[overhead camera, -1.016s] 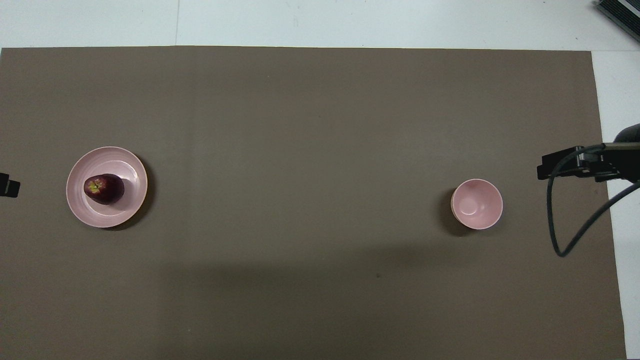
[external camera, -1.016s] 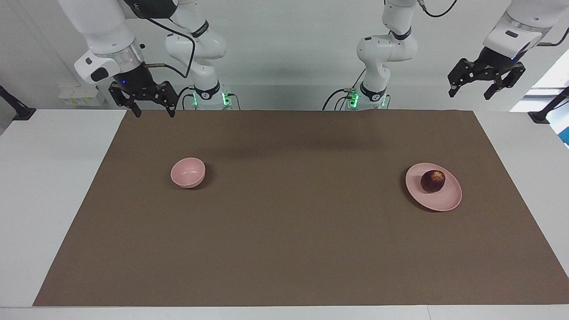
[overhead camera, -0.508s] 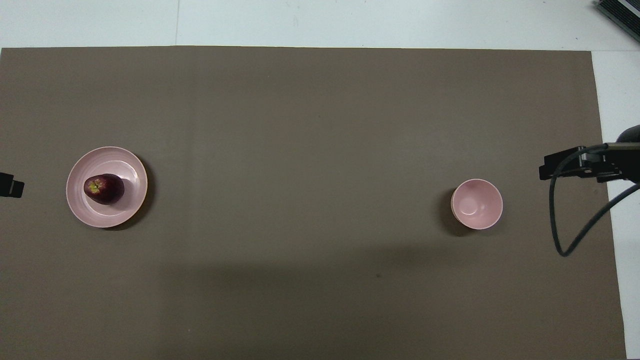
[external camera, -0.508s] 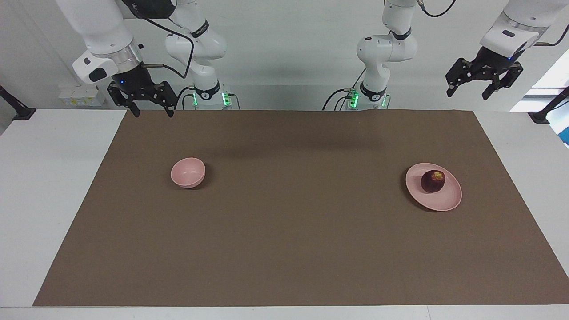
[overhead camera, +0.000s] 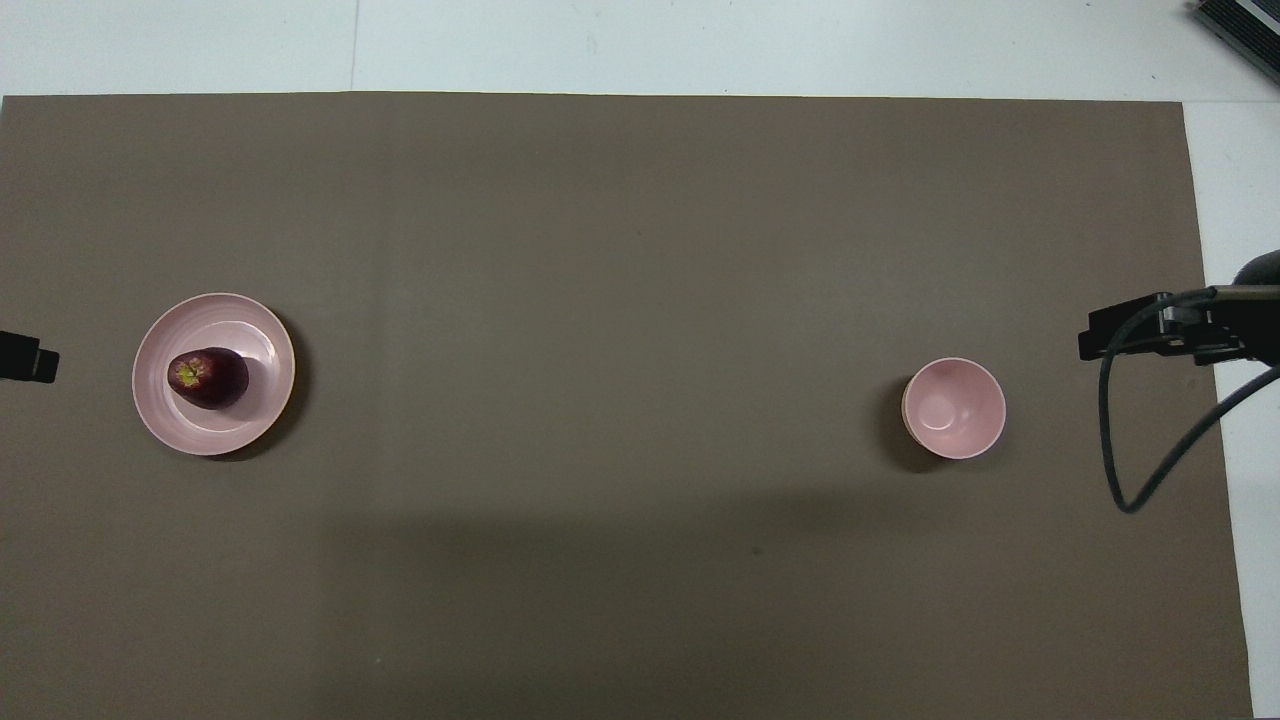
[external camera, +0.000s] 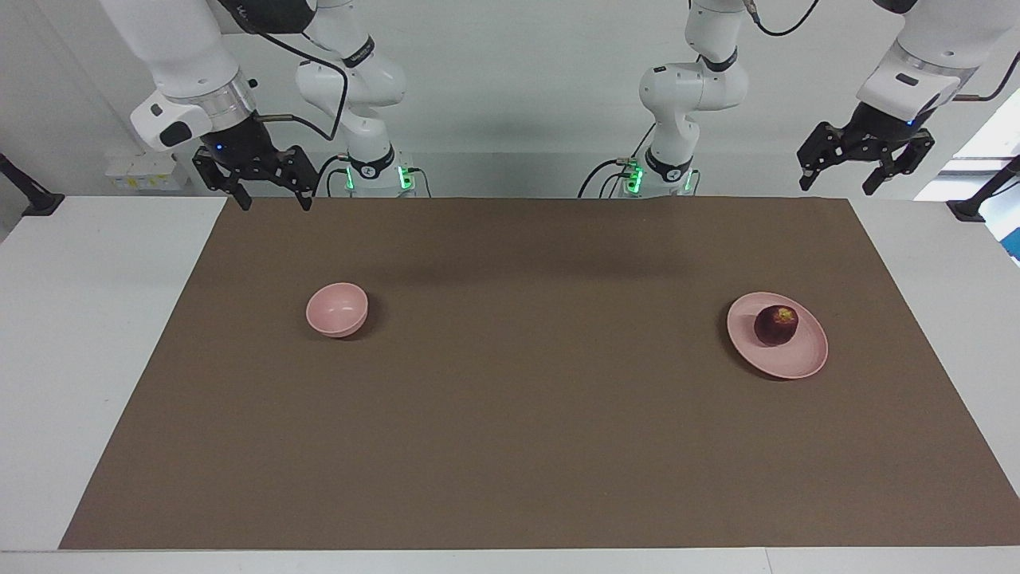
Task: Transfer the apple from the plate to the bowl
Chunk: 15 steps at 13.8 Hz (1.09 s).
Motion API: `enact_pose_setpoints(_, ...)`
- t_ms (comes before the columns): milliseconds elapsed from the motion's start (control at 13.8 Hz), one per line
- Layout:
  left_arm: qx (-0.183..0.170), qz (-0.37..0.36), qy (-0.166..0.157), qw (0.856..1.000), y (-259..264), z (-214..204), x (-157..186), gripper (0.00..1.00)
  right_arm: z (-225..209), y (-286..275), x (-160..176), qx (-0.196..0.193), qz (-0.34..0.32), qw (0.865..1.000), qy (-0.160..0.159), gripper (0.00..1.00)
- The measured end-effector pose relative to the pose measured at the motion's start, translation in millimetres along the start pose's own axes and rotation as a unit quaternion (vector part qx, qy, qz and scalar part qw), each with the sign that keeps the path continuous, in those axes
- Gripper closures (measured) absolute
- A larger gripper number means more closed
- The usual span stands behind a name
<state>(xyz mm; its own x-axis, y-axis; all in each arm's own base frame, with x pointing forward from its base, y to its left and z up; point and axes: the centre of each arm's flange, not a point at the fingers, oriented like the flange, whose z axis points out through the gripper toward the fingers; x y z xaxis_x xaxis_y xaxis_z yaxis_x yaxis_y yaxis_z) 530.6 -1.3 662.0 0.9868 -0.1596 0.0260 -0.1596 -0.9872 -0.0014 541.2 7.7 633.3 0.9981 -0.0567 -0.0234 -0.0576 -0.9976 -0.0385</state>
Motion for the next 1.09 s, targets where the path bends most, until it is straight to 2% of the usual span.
enact_pose_setpoints(363,0.002,-0.006,0.01,1.0,-9,54,12,0.0,0,-1,0,0.0,0.0,1.0,-0.001,0.0)
enact_pose_setpoints(580,0.002,-0.002,0.006,1.0,-28,104,11,0.0,0,-2,0,0.0,-0.002,1.0,-0.001,0.0)
enact_pose_setpoints(798,0.005,0.003,0.017,1.0,-45,149,7,0.0,0,-3,0,0.0,-0.002,1.0,-0.001,0.0)
enact_pose_setpoints(943,0.007,0.004,0.026,1.0,-48,181,6,0.0,0,-2,0,0.0,-0.002,1.0,-0.002,0.0)
enact_pose_setpoints(1088,0.006,0.005,0.021,1.0,-48,217,5,0.0,1,-1,-1,0.0,-0.001,1.0,-0.003,0.0)
